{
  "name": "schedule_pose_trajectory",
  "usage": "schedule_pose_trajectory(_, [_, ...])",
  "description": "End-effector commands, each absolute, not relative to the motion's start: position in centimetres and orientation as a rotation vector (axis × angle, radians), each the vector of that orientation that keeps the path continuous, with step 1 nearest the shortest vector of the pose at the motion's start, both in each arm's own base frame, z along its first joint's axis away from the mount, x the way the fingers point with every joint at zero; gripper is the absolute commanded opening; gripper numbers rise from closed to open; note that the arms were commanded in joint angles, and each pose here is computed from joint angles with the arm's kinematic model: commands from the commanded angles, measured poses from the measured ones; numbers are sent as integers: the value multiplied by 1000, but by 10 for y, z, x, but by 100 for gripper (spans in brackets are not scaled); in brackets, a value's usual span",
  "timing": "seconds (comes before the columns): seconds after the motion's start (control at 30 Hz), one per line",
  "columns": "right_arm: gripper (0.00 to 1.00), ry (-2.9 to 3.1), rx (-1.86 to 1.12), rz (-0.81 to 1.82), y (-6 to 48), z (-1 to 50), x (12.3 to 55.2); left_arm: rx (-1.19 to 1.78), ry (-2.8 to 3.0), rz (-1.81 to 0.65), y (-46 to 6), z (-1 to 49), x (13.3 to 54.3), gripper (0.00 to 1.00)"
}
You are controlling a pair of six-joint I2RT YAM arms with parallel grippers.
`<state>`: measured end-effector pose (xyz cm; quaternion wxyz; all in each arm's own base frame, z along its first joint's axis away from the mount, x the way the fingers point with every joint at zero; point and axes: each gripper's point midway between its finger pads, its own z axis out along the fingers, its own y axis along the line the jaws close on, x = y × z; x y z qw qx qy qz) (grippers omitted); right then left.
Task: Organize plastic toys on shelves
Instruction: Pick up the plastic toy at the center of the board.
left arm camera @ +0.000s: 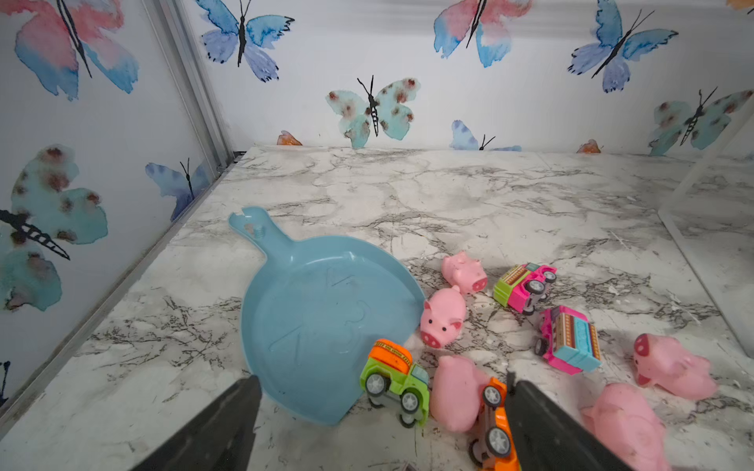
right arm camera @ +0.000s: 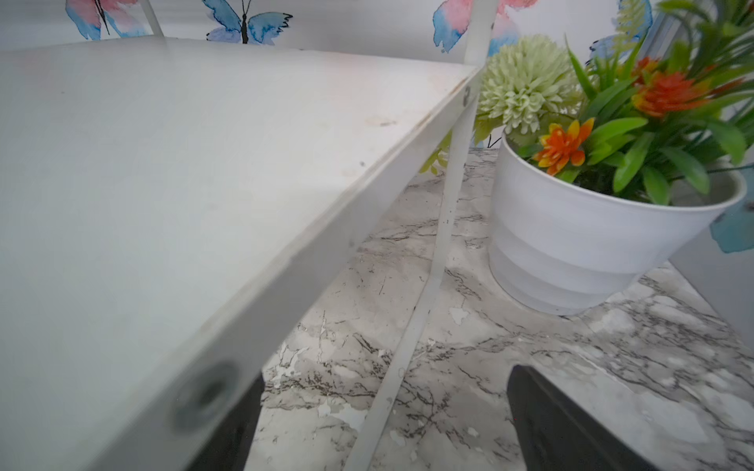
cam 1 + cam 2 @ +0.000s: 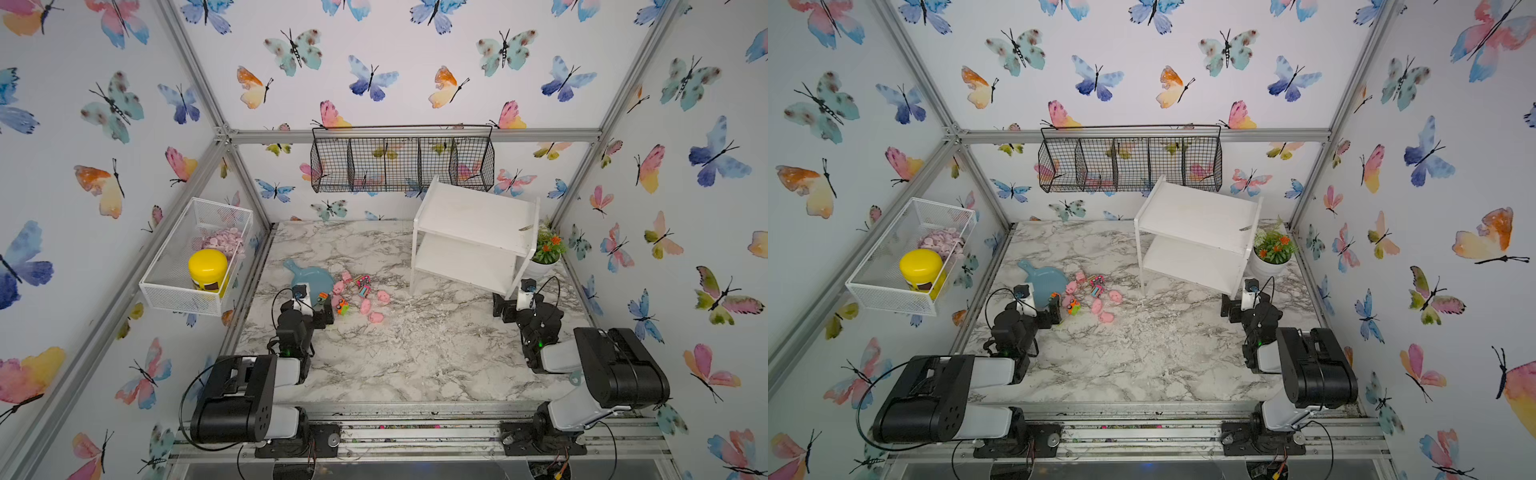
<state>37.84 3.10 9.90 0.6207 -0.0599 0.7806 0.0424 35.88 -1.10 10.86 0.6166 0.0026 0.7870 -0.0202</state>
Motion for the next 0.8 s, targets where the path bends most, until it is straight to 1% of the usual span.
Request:
schedule_pose_trajectory(0.0, [100,1786,-73,48,17,103,382,-12,1780,-38,-7,118,364,99])
schedule_pose_trajectory(0.77, [100,1788,-86,58,19,103,382,-12,1780,-38,-7,117,364,98])
